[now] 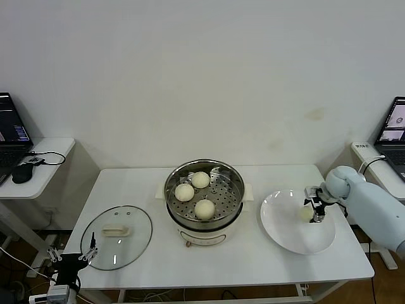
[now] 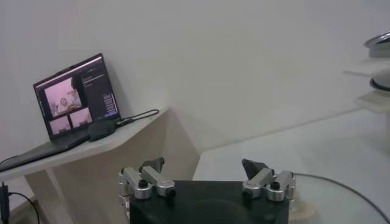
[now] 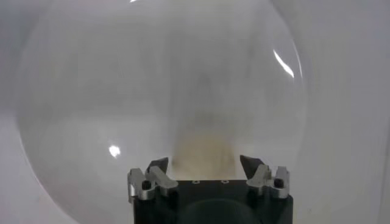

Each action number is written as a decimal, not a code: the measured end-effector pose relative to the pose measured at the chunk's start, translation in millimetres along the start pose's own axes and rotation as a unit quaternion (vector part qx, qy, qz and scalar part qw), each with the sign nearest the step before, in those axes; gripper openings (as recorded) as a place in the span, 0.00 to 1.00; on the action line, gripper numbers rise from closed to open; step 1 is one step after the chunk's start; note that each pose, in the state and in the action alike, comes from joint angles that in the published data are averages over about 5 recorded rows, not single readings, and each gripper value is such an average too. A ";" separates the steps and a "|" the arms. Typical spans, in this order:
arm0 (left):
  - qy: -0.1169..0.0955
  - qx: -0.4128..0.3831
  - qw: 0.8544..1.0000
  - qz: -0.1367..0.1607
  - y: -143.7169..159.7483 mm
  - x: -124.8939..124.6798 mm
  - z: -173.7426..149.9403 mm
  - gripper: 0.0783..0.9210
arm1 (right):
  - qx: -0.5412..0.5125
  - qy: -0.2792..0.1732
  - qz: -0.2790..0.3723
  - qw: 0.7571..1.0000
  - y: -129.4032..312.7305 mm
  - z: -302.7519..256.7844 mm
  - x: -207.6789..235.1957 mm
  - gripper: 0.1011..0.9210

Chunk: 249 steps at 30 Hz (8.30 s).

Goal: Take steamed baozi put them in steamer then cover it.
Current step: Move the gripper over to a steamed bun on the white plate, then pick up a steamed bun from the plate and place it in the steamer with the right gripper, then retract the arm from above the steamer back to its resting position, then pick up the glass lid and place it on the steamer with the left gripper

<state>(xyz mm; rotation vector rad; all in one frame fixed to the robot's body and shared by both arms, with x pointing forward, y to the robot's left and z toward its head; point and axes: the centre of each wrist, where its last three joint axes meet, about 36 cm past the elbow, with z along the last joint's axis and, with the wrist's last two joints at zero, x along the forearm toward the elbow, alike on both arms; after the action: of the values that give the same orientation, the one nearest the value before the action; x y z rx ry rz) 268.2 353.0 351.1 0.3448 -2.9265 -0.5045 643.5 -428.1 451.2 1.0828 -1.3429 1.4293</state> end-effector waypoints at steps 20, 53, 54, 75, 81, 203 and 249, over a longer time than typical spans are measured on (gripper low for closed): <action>0.000 0.000 1.000 -0.003 1.5 1.3 0.5 0.88 | -0.005 0.003 0.001 1.000 -5.3 5.1 7.7 0.55; -0.019 0.011 1.000 -0.002 -3.0 1.8 -16.2 0.88 | 0.049 -0.147 0.075 0.985 -76.2 -193.5 237.4 0.58; -0.019 0.011 1.000 -0.004 -2.4 2.2 -16.0 0.88 | 0.050 -0.150 0.072 0.985 -76.7 -204.2 237.7 0.58; -0.015 0.012 1.000 -0.020 7.6 8.7 -13.7 0.88 | 0.047 -0.117 0.014 0.992 -62.7 -313.3 161.5 0.58; -0.016 0.012 1.000 -0.020 7.1 8.0 -14.1 0.88 | 0.038 -0.112 0.008 0.993 -57.5 -316.4 145.4 0.58; -0.139 -0.616 0.769 0.101 1.2 -141.7 85.5 0.59 | -0.549 -0.316 0.513 0.579 418.5 -37.9 -32.5 0.88; -0.161 -0.537 0.828 -0.002 -3.1 -85.9 -126.5 0.08 | -0.510 -0.335 0.491 0.622 417.9 -85.8 -31.3 0.88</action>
<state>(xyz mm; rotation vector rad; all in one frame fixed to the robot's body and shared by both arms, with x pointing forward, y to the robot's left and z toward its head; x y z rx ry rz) 375.1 332.3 458.5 0.0952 -2.3419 -2.1882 243.3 -359.3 316.9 -0.0756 -3.0452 0.4627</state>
